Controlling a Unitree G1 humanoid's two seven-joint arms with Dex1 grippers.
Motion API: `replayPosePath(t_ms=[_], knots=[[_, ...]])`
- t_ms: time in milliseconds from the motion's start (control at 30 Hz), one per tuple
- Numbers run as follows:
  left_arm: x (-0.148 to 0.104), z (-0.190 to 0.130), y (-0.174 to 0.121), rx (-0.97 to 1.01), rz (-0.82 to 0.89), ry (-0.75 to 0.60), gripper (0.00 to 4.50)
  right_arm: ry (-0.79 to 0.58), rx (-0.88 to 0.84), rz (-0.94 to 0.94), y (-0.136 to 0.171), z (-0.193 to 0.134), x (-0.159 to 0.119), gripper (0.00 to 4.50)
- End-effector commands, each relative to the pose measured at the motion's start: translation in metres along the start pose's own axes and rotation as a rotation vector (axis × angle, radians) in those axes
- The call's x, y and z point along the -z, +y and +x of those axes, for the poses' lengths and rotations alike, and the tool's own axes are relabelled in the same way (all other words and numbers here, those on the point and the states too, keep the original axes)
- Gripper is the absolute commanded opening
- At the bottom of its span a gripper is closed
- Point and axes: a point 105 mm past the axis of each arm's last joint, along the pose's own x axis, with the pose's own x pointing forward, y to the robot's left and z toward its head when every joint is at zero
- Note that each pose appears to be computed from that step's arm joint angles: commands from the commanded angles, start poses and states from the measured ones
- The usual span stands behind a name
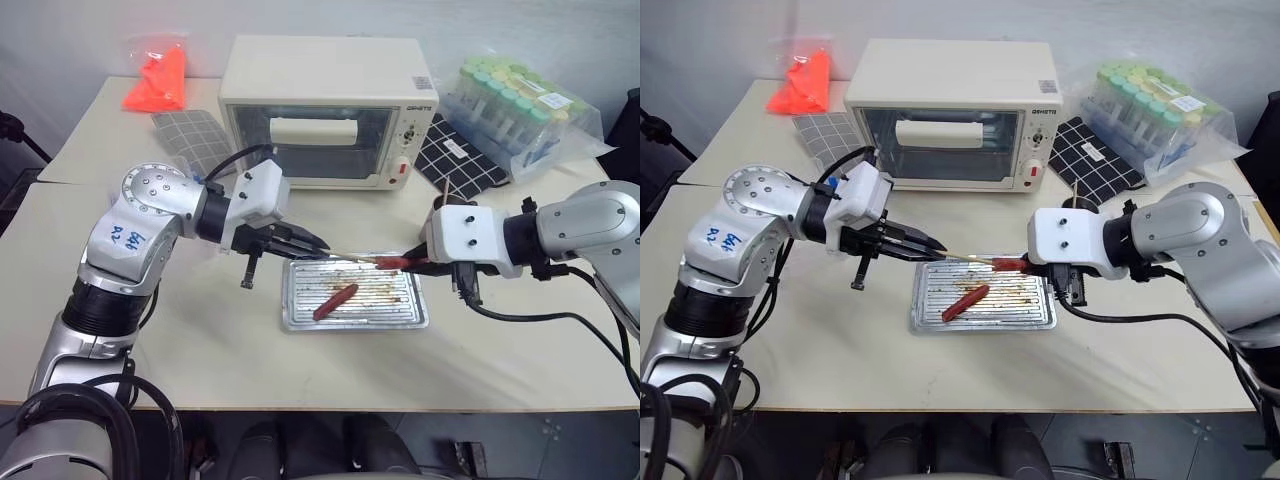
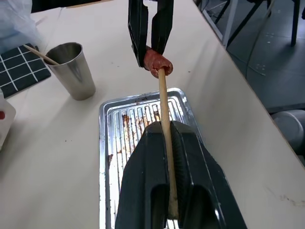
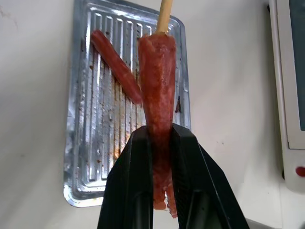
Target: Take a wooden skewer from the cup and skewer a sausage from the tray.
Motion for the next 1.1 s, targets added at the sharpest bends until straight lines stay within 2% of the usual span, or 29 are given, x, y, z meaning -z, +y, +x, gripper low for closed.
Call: replayPosePath(t_ms=[33, 233, 500, 1100], knots=[[-0.009, 0.013, -0.006, -0.003, 0.053, -0.015, 0.0, -0.031, 0.011, -0.067, -0.002, 0.0, -0.015, 0.27], [-0.002, 0.017, -0.01, -0.027, 0.038, 0.007, 0.0, -0.019, 0.019, -0.07, -0.005, 0.001, -0.014, 0.27], [0.0, 0.031, 0.002, -0.114, 0.028, 0.03, 0.0, -0.016, 0.025, -0.084, -0.007, 0.002, -0.015, 0.27], [0.001, 0.048, 0.0, -0.126, -0.005, -0.012, 0.0, -0.039, 0.019, -0.087, -0.003, 0.004, -0.02, 0.27]])
